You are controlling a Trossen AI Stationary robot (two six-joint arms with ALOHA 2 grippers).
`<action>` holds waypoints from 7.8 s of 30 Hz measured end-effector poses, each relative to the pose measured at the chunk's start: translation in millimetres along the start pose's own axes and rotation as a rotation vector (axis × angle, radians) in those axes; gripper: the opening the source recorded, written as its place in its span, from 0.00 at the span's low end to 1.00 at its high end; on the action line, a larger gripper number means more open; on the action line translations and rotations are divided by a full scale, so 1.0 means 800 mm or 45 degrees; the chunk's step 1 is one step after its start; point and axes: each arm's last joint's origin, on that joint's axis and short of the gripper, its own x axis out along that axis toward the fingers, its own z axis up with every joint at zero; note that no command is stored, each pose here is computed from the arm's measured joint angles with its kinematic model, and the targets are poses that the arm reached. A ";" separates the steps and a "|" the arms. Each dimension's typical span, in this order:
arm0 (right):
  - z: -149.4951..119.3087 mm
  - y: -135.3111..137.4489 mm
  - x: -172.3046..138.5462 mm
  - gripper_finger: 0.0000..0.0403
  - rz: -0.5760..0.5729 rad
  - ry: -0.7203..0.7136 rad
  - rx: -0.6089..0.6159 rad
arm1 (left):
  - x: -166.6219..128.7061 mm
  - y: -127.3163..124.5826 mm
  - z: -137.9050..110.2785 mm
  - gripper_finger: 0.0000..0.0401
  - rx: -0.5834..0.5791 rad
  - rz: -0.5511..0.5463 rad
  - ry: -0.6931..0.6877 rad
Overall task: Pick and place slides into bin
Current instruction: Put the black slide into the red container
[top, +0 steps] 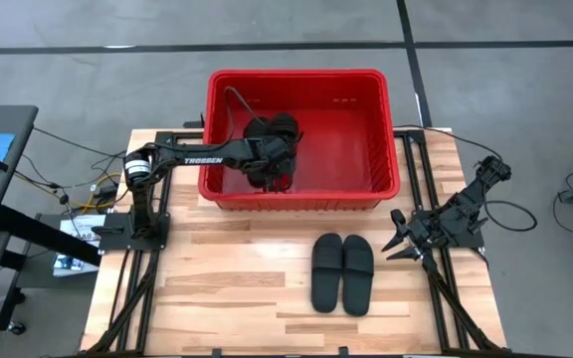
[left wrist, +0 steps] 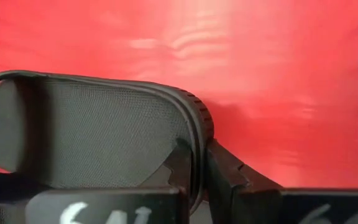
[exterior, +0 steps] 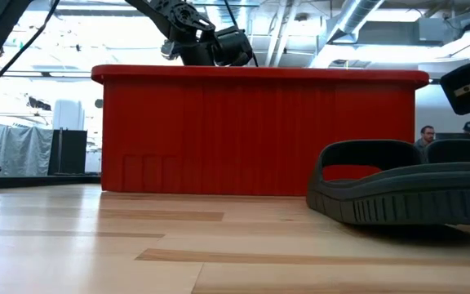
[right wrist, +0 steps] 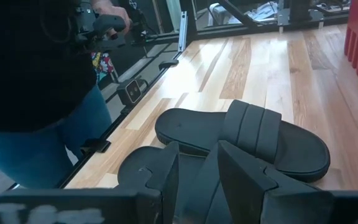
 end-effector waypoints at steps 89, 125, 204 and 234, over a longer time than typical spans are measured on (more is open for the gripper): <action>0.000 0.000 0.000 0.26 0.000 0.000 0.000 | -0.157 0.074 0.053 0.44 -0.112 0.297 0.098; 0.000 0.000 0.000 0.26 0.000 0.000 0.000 | -0.507 0.000 -0.001 0.44 -0.265 -0.134 -1.153; 0.000 0.000 0.000 0.26 -0.002 0.006 -0.002 | -0.177 -0.235 -0.326 0.44 -0.198 -0.981 -1.521; 0.000 0.000 0.000 0.26 -0.002 0.006 -0.002 | -0.176 -0.236 -0.327 0.44 -0.193 -0.993 -1.513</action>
